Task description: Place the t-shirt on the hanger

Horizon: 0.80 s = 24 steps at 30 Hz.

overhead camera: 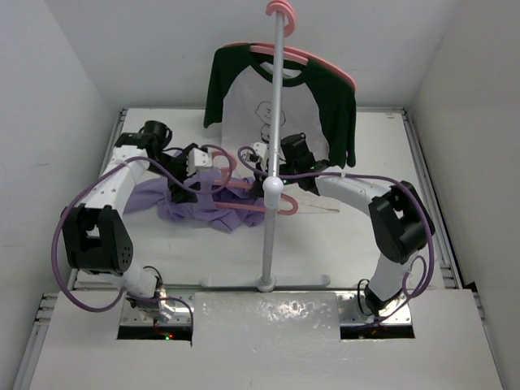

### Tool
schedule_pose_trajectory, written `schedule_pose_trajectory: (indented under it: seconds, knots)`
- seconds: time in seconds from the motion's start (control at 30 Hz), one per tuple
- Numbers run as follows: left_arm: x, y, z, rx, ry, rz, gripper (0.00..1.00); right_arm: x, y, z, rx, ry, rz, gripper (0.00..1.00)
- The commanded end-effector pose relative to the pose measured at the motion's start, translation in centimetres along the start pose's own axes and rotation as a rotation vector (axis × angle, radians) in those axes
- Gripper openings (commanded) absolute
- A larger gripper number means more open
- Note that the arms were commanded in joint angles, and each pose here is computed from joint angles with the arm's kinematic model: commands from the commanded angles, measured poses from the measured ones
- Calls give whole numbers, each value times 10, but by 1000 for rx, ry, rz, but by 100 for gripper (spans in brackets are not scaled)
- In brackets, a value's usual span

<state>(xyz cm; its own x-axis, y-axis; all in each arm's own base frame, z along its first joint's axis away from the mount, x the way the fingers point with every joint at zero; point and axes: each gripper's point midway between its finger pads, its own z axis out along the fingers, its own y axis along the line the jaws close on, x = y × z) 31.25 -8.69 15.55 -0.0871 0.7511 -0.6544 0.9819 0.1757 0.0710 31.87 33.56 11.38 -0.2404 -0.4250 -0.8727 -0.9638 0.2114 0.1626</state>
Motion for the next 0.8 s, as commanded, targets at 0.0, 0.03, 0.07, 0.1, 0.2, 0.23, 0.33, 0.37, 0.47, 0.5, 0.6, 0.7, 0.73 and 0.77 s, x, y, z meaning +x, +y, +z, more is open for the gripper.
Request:
schedule_pose_trajectory:
  seconds: [0.0,0.03,0.07,0.1,0.2,0.23,0.33,0.37,0.47,0.5,0.6,0.7,0.73,0.77]
  knots:
    - [-5,34,8,-104,7,96,94,-38,0,-6,-17,-75,-87,0]
    - [-3,42,14,-115,9,82,95,-40,1,-7,-22,-79,-90,0]
    - [-5,52,15,-145,1,83,95,-41,3,-8,-26,-81,-92,0]
    - [-7,56,15,-148,-5,84,95,-43,4,-10,-25,-86,-95,0]
    - [-4,48,27,-89,-8,110,91,-48,5,-13,-20,-99,-104,0]
    - [0,43,32,-70,0,110,89,-49,6,-13,-21,-104,-97,0]
    - [16,31,46,-13,18,110,73,-54,6,-14,-17,-128,-103,0]
    - [19,20,50,28,12,100,71,-55,7,-13,-20,-133,-105,0]
    - [24,5,62,88,-2,110,71,-59,6,-13,-22,-147,-107,0]
    - [23,4,66,91,-5,102,68,-59,7,-13,-24,-149,-108,0]
    - [17,7,68,88,-36,66,29,-60,6,-12,-24,-153,-105,0]
    - [8,12,60,73,-60,31,0,-61,4,-10,-27,-150,-90,0]
    - [5,11,55,71,-66,27,0,-61,3,-9,-27,-146,-79,0]
    - [4,12,51,63,-67,19,0,-62,1,-8,-19,-143,-68,0]
